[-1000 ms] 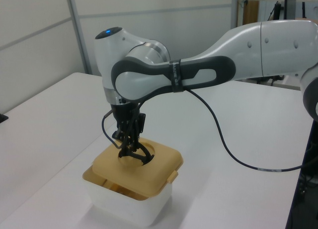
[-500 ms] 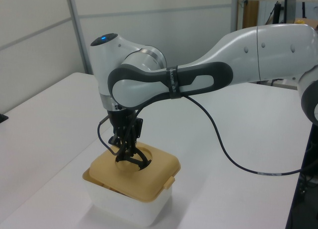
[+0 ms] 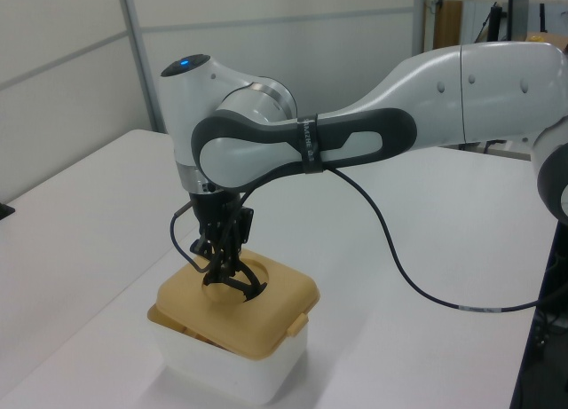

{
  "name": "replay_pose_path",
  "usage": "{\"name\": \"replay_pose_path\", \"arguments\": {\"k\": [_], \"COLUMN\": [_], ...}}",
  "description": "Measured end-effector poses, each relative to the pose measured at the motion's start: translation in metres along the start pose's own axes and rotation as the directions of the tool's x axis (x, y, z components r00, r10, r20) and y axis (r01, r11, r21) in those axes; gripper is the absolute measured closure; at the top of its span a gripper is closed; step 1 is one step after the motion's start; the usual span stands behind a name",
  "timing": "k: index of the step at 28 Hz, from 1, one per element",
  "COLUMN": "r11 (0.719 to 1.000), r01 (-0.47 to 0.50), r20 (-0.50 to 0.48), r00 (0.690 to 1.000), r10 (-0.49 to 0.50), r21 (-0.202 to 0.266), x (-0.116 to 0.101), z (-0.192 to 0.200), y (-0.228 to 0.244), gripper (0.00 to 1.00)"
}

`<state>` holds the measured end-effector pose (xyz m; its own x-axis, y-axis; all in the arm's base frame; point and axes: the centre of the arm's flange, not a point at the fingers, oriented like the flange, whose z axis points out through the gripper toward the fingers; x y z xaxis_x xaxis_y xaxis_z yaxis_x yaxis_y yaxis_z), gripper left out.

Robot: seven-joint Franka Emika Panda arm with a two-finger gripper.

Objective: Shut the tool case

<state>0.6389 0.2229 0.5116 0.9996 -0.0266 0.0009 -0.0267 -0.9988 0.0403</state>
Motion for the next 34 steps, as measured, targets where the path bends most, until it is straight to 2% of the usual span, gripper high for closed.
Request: {"name": "replay_pose_path", "arguments": {"k": [8, 21, 23, 24, 29, 34], "r11": [1.000, 1.000, 1.000, 0.999, 0.999, 0.999], "r01": [-0.014, -0.020, -0.029, -0.034, -0.037, -0.037], "r20": [0.005, -0.015, -0.019, -0.019, -0.018, -0.018], "r00": [1.000, 1.000, 0.999, 0.999, 0.999, 0.999], "r10": [0.014, 0.020, 0.029, 0.034, 0.037, 0.037], "r21": [-0.016, -0.012, -0.012, -0.013, -0.019, -0.021], "x": [0.002, 0.008, 0.010, 0.012, 0.015, 0.015], "z": [0.008, 0.008, 0.009, 0.010, 0.015, 0.016], "y": [0.000, -0.004, -0.005, -0.006, -0.008, -0.008], "gripper": [0.89, 0.89, 0.85, 0.76, 0.56, 0.41]}}
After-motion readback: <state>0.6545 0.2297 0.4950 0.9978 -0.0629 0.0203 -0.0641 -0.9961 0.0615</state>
